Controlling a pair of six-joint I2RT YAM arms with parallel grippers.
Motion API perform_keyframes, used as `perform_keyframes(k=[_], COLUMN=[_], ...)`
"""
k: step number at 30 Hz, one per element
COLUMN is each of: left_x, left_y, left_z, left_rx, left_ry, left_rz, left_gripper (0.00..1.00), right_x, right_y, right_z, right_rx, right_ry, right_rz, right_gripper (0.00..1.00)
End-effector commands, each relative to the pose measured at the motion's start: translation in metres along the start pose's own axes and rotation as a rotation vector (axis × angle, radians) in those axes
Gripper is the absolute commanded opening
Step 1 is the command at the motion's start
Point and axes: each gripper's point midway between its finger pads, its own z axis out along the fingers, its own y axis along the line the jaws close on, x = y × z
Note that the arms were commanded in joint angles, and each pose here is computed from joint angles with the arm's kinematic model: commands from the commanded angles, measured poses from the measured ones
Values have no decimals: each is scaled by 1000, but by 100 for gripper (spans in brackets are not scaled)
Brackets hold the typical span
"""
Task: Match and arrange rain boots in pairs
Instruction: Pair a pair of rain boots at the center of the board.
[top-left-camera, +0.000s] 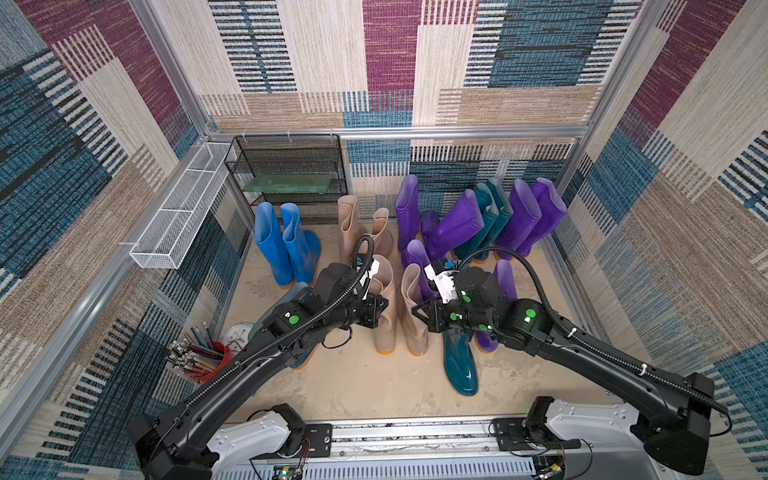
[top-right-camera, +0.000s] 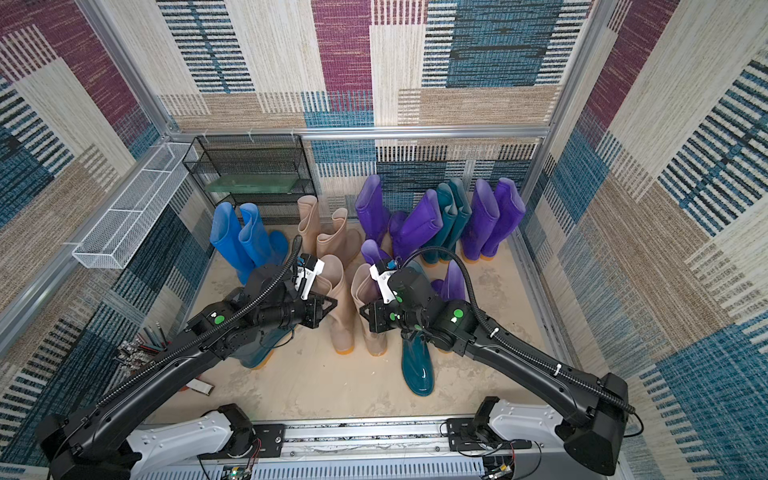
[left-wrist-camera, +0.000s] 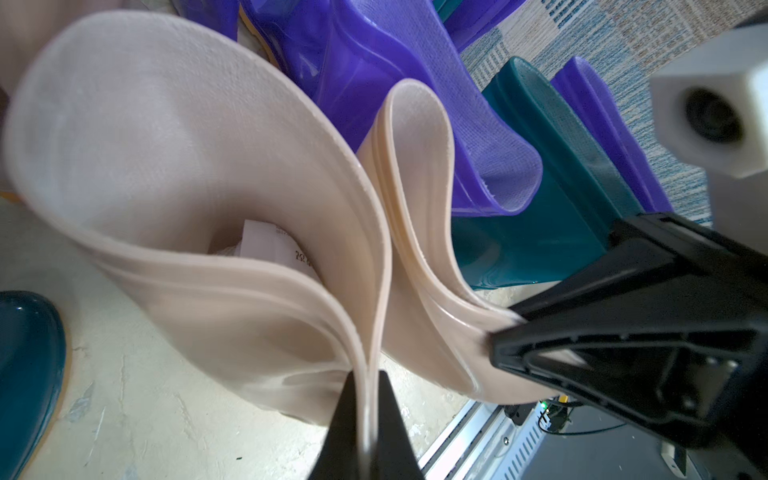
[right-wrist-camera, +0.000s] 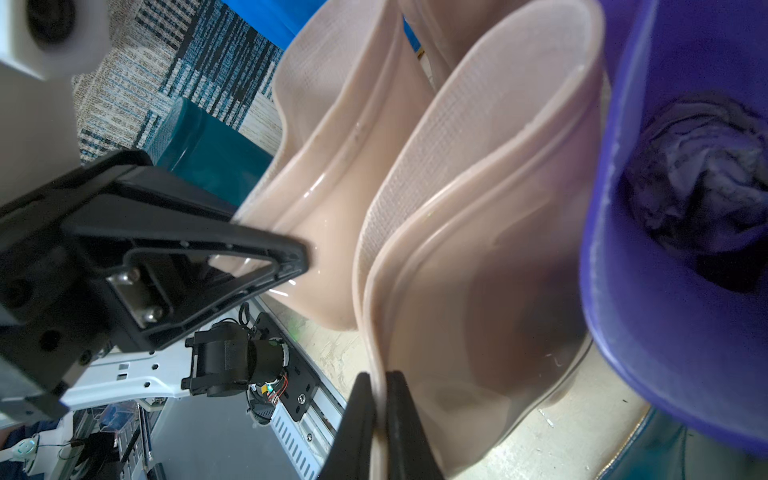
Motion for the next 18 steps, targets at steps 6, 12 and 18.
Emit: perform_keyframes(k=[6, 12, 18], left_x=[-1, -1, -17], left_y=[2, 7, 9], left_z=[-2, -17, -34], left_rx=[-5, -48, -109], left_ry=[-26, -33, -54], left_rz=[15, 43, 85], left_gripper=[31, 77, 85], right_x=[-8, -14, -26], right_y=[11, 11, 12], right_z=[1, -5, -15], right_rx=[-31, -9, 14], right_ry=[-6, -20, -68], right_rz=[-12, -12, -59], right_gripper=[14, 59, 63])
